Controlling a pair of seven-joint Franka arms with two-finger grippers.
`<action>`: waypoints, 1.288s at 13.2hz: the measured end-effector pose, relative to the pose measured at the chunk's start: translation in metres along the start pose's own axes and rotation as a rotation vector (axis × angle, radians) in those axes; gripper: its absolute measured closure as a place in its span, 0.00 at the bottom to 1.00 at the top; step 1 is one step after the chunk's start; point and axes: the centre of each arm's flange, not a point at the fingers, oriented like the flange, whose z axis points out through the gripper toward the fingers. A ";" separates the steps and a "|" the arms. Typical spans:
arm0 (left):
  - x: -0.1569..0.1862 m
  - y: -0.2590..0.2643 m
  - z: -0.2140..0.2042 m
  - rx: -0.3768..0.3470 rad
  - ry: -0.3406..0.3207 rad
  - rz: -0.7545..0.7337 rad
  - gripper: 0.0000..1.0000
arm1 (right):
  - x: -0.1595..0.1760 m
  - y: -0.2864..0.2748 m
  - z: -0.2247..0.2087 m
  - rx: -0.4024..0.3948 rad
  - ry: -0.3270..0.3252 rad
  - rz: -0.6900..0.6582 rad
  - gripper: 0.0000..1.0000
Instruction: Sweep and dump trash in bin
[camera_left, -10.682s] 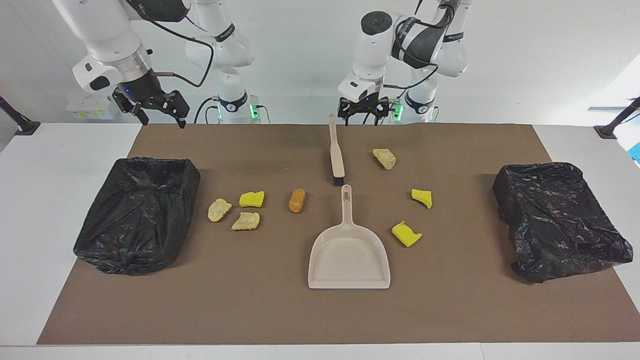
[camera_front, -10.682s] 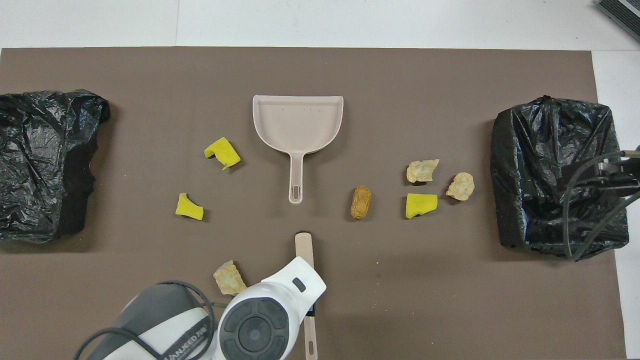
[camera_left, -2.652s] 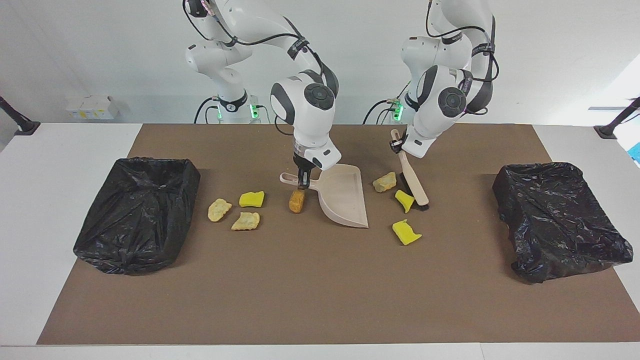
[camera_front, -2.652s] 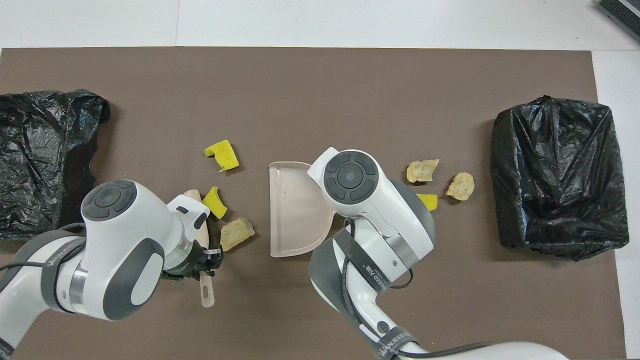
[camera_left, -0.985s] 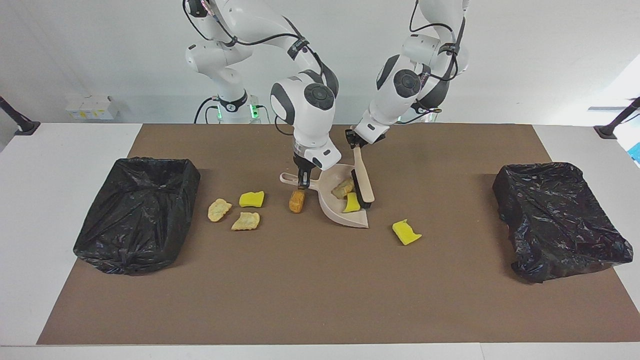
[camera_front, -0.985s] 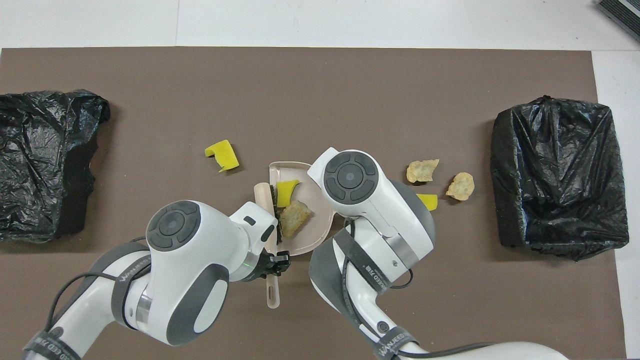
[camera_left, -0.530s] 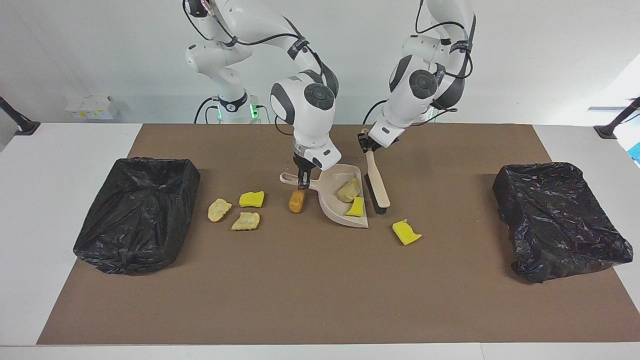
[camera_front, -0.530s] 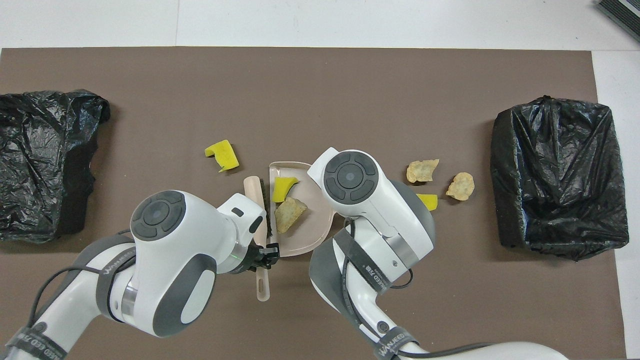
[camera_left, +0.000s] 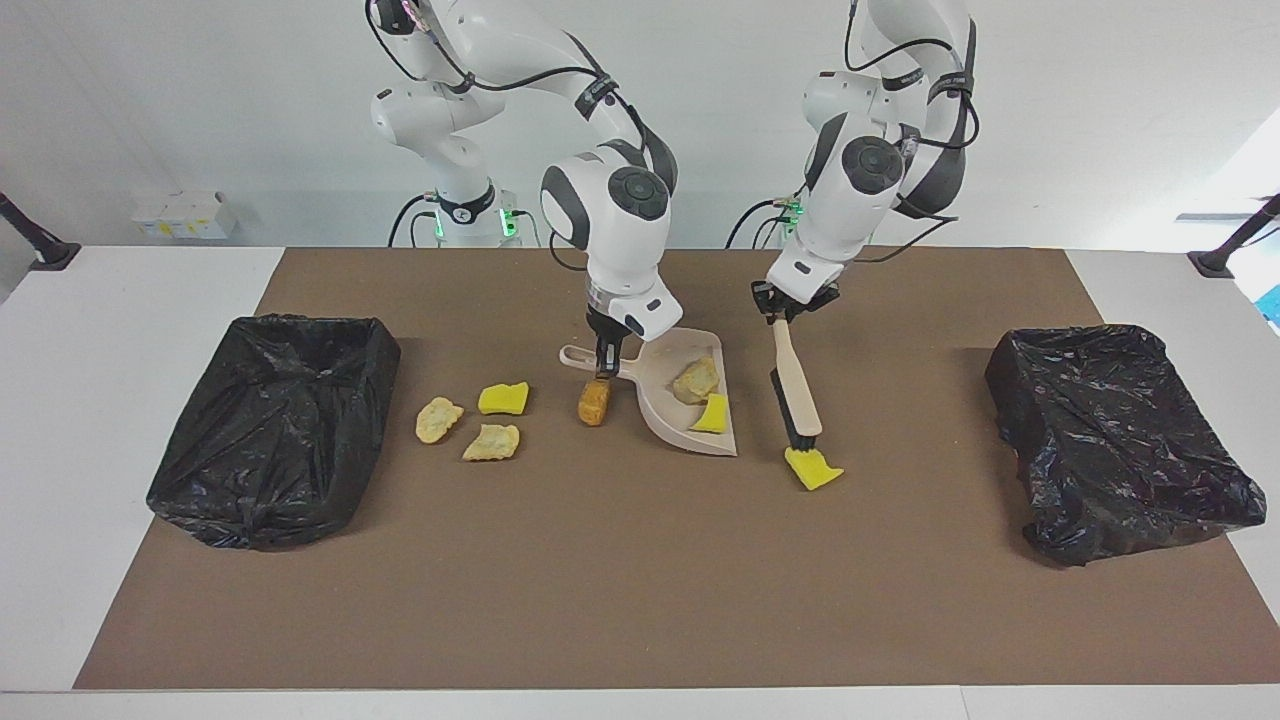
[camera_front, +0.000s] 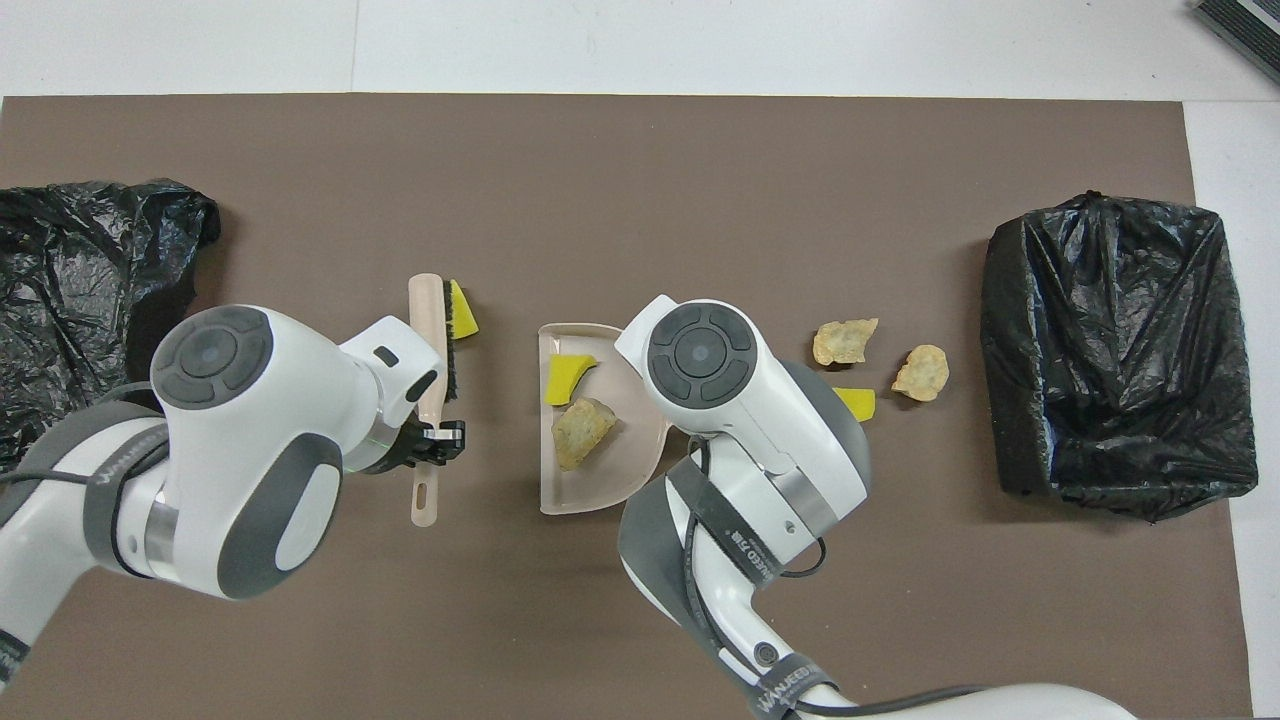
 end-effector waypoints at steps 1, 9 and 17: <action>0.012 -0.006 0.004 0.011 -0.001 0.002 0.74 | 0.000 0.000 0.000 0.000 0.000 0.000 0.67; 0.041 -0.051 0.029 0.011 -0.067 0.164 0.74 | 0.000 0.000 0.000 0.000 0.000 0.000 0.67; 0.008 -0.026 0.043 0.002 -0.116 0.236 0.74 | 0.000 0.000 0.000 0.000 0.000 0.000 0.67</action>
